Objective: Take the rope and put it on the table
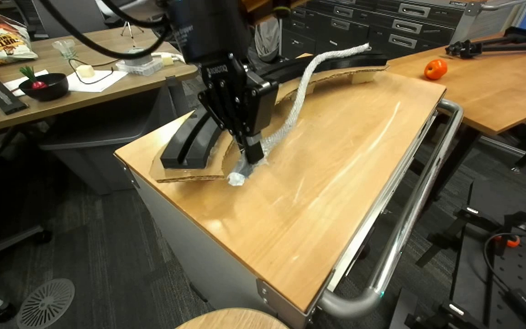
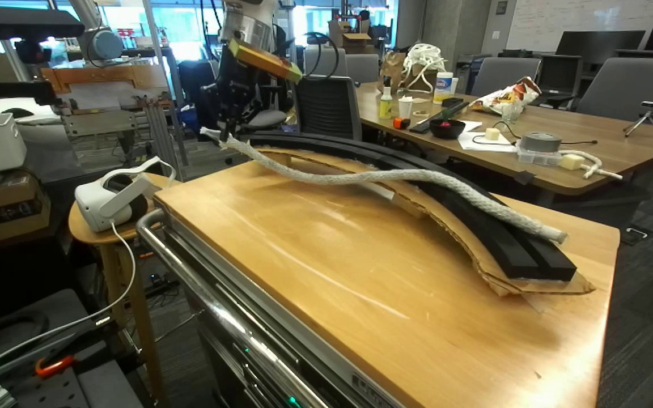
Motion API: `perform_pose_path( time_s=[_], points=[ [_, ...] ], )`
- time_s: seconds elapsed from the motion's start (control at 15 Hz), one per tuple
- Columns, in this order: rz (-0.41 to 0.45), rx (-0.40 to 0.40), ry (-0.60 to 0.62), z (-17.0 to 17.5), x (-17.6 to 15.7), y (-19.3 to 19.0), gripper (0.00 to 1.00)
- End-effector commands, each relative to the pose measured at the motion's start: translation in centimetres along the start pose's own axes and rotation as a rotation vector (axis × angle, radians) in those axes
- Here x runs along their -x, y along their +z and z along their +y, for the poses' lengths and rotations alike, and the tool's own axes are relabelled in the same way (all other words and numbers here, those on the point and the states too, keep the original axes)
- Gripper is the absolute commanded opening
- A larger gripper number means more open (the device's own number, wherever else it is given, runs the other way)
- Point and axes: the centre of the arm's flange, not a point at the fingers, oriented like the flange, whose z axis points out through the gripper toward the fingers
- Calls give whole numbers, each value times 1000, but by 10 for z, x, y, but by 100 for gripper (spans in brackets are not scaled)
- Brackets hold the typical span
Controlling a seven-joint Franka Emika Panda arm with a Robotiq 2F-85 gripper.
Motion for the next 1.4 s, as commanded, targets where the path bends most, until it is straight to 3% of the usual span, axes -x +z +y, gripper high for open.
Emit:
perform_pose_path(
  time_s=[0.0, 0.07, 0.13, 0.2, 0.33, 0.73, 0.8, 1.0, 1.07, 1.2, 1.27, 1.33],
  points=[
    [47, -47, 46, 18, 16, 29, 7],
    [46, -56, 52, 22, 18, 35, 7],
    [38, -58, 57, 23, 19, 39, 32],
    [27, -57, 57, 20, 21, 39, 34],
    [-3, -21, 63, 4, 24, 29, 48],
    [-134, 208, 188, -68, 36, -34, 95],
    [-141, 242, 227, -76, 46, -45, 99],
    [-121, 331, 337, -83, 74, -73, 100],
    [-123, 261, 275, -67, 55, -64, 100],
    [-111, 290, 313, -75, 70, -77, 100],
    [-128, 203, 221, -73, 60, -75, 100],
    [-122, 211, 159, -76, 47, -72, 100]
  ],
)
